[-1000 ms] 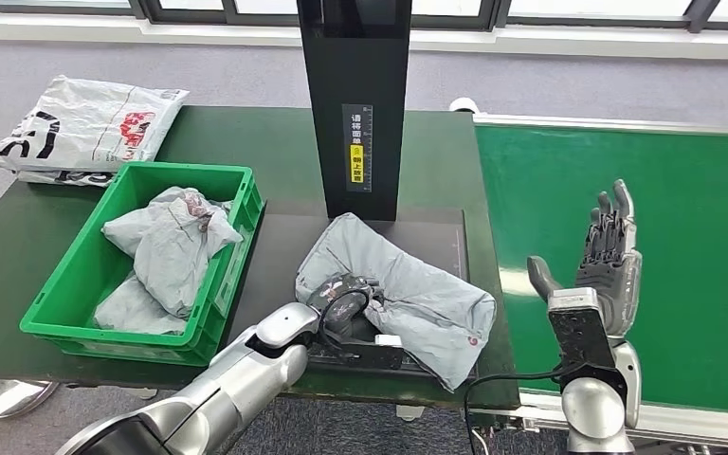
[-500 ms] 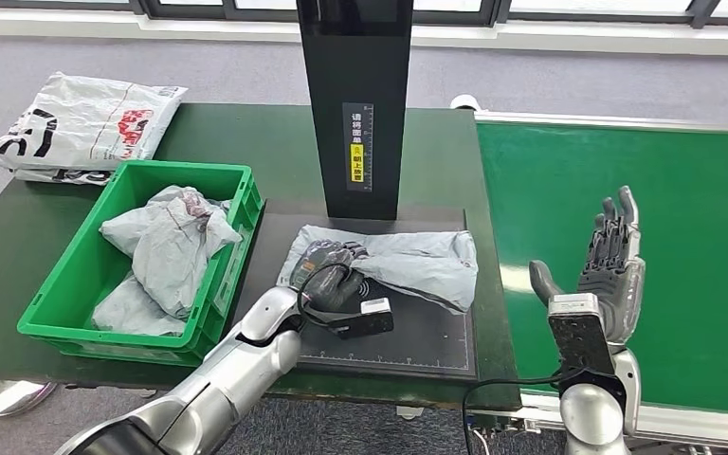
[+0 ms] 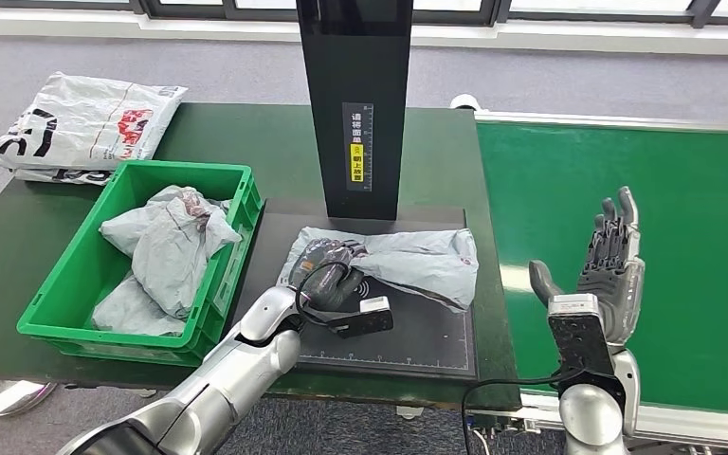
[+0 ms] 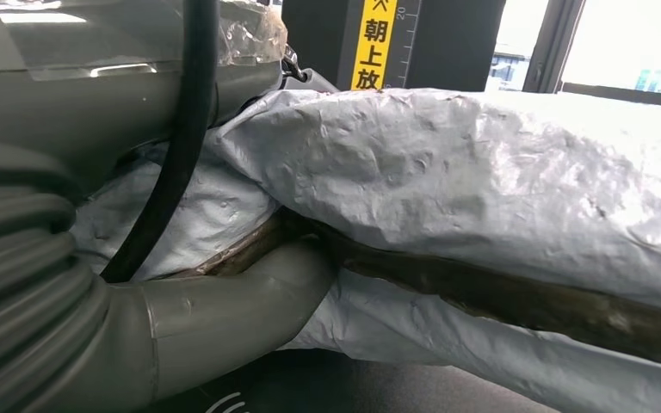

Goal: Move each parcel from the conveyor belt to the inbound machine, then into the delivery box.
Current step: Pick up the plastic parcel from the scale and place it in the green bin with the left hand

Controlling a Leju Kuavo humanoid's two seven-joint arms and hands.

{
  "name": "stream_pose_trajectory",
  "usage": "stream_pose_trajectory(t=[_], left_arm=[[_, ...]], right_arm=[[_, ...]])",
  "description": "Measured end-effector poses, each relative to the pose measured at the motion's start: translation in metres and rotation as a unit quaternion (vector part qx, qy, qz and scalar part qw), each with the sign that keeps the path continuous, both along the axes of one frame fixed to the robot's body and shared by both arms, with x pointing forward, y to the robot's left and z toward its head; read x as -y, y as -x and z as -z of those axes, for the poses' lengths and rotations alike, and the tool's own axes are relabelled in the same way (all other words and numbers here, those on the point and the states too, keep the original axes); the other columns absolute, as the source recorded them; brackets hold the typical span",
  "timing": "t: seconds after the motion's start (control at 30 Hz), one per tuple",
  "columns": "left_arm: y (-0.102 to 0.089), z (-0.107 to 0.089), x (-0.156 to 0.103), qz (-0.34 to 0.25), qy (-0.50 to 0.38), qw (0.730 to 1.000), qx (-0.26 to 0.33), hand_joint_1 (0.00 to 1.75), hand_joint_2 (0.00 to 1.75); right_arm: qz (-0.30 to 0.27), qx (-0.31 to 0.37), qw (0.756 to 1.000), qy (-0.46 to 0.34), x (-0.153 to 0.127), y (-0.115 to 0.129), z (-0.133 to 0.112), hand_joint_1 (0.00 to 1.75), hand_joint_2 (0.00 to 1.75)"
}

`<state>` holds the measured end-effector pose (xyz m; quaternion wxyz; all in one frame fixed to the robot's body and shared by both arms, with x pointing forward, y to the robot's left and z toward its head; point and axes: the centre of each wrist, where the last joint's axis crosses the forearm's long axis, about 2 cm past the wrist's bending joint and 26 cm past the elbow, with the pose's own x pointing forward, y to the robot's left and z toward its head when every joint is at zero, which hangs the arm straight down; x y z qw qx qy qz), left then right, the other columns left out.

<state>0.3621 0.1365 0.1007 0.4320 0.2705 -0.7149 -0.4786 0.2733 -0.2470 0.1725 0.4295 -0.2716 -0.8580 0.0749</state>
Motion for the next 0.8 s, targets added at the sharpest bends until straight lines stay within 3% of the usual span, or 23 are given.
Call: stream_pose_trajectory(t=[0.8], left_arm=[[0.0002,0.0003,-0.0003,-0.001,0.001,1.0,-0.001,1.75,1.75]], right_arm=[[0.0,0.0,1.0,0.0,-0.0001,0.0001,0.0,0.0,1.75]])
